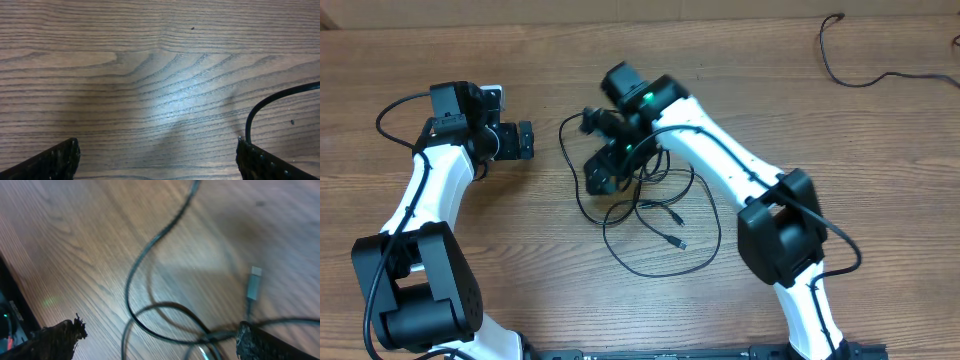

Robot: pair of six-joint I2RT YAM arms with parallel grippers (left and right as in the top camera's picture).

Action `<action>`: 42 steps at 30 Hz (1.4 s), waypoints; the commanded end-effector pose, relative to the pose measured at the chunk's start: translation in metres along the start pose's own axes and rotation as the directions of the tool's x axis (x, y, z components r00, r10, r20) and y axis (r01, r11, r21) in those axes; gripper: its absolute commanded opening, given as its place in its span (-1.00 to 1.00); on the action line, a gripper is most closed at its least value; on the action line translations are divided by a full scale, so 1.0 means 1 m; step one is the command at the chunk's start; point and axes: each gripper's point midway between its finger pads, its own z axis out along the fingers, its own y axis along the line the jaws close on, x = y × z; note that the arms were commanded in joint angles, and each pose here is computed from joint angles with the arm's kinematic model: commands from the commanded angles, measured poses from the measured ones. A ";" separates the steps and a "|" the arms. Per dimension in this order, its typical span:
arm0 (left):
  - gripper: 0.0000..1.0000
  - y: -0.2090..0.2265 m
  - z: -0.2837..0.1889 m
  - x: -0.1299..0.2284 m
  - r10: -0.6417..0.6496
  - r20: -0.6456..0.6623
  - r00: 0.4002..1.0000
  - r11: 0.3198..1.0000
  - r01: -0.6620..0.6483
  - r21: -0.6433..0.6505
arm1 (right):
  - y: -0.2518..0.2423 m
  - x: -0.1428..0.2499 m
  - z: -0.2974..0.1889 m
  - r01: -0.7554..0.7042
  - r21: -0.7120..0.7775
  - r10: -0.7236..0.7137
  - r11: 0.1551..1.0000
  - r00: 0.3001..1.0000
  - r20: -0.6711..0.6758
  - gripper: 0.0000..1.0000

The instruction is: Untangle cables

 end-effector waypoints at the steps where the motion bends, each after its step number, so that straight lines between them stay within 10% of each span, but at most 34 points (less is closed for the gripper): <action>1: 0.99 0.002 -0.008 -0.005 -0.009 0.022 1.000 1.000 0.009 -0.010 | 0.013 0.000 0.015 0.039 0.013 -0.038 0.999 0.999 -0.024 1.00; 12: 0.99 0.002 -0.008 -0.005 -0.009 0.022 1.000 1.000 0.009 -0.010 | 0.033 0.004 0.060 0.120 0.046 -0.116 0.992 0.989 -0.090 0.94; 42: 0.99 0.002 -0.008 -0.005 -0.009 0.022 1.000 1.000 0.009 -0.010 | 0.011 0.012 0.112 0.105 0.047 -0.098 0.993 0.986 -0.132 -0.28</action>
